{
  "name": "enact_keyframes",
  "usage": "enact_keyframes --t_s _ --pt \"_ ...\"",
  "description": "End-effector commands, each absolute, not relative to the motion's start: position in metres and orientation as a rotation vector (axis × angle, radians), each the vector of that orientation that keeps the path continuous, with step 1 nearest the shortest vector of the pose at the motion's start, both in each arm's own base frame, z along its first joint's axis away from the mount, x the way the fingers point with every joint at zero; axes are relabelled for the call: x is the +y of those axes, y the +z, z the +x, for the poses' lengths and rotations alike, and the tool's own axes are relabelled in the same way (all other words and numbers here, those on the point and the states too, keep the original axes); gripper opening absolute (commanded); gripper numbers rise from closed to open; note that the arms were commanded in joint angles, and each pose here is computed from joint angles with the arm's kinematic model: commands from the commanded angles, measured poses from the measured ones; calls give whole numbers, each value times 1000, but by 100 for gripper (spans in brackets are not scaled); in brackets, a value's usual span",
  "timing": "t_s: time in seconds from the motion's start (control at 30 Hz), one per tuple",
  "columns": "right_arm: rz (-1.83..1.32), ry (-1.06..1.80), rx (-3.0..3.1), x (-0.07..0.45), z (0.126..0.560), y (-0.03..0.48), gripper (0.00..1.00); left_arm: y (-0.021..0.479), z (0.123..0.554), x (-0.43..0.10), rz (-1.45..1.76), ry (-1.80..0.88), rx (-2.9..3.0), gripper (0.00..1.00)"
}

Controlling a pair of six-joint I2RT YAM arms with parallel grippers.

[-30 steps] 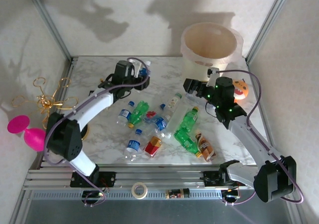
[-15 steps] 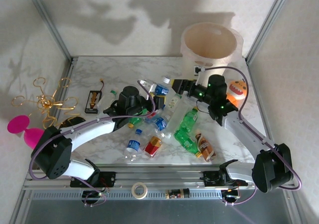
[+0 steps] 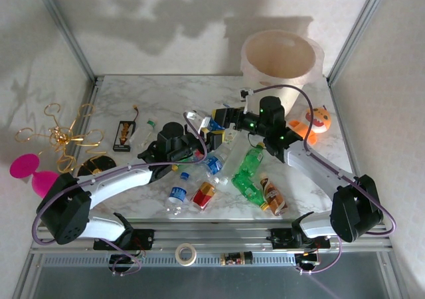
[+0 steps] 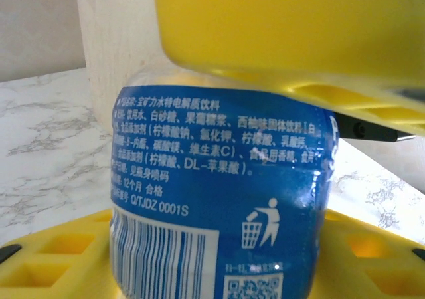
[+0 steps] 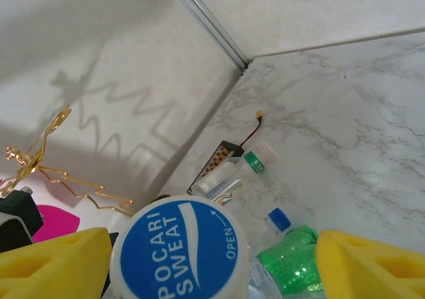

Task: Put the plastic bottles in the bin

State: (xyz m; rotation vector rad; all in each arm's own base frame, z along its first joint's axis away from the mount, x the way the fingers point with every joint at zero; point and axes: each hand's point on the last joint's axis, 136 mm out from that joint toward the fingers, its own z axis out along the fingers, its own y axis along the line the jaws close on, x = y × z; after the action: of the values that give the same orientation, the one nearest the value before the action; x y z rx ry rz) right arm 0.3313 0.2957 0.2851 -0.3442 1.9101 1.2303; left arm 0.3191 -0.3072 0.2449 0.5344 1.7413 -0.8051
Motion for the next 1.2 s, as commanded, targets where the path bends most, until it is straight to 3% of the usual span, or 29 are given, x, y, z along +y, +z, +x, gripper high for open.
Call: enact_keyframes --t_s 0.0,0.37,0.7,1.0,1.17 --pt "-375 1220 1929 302 330 282 80 270 317 -306 525 -793 1646 53" --pt "-384 1220 1981 302 320 268 80 269 322 -304 489 -774 1656 56" --pt "-378 1254 1956 305 319 272 56 266 322 -306 487 -778 1664 63" --pt "-323 1142 1933 296 337 283 51 275 320 -292 412 -781 1638 91" --pt "-303 1061 1938 289 356 288 49 293 317 -267 318 -763 1593 98"
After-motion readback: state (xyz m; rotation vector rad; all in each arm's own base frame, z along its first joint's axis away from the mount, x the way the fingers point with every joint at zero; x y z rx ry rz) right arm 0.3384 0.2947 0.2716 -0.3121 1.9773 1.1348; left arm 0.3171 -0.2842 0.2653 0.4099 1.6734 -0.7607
